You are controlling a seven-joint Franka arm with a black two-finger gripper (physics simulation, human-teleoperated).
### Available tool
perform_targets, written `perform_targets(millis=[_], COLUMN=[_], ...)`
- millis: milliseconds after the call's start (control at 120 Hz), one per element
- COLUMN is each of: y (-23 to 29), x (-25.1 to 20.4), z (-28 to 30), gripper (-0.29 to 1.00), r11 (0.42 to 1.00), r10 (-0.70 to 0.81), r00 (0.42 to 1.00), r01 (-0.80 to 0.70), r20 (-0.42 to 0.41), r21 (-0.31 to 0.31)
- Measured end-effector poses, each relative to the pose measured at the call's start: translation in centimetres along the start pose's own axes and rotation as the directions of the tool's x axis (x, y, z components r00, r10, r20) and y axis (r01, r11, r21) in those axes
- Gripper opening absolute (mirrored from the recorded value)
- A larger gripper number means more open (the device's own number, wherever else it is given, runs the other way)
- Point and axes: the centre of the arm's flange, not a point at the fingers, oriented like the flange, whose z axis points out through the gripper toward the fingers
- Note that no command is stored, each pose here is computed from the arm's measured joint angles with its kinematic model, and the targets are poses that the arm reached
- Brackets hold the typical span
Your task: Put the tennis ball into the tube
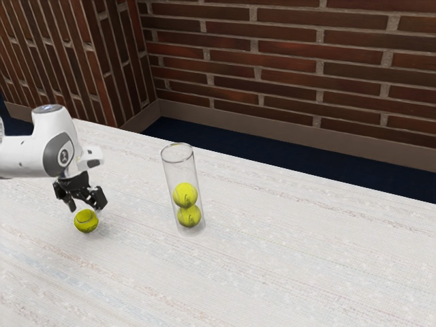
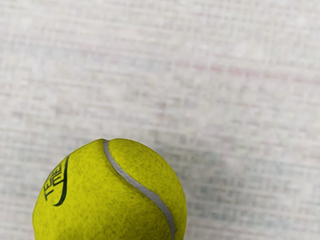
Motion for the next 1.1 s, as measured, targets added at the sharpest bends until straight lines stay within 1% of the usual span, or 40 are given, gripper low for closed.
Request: perform_targets(millis=[217, 250, 317, 467, 650, 925, 1100], y=[-0.1, -0.2, -0.6, -0.8, -1.0, -2.3, -3.3], x=[-0.2, -0.2, -0.4, -0.6, -1.3, -0.4, -0.1], z=[1.5, 1.9, 2.2, 2.7, 4.9, 4.8, 5.6], gripper=[0.7, 0.73, 0.7, 0.7, 0.7, 0.7, 0.7], r11=[1.0, 1.0, 0.999, 0.998, 0.996, 0.998, 0.999], r10=[-0.005, -0.013, -0.028, -0.041, -0.062, -0.059, -0.05], r00=[1.0, 1.0, 0.999, 0.999, 0.996, 0.998, 0.999], r01=[0.005, 0.014, 0.029, 0.042, 0.066, 0.059, 0.049], r20=[0.022, 0.026, 0.029, 0.034, 0.067, -0.003, -0.021], r21=[-0.018, -0.025, -0.036, -0.05, -0.062, -0.035, -0.011])
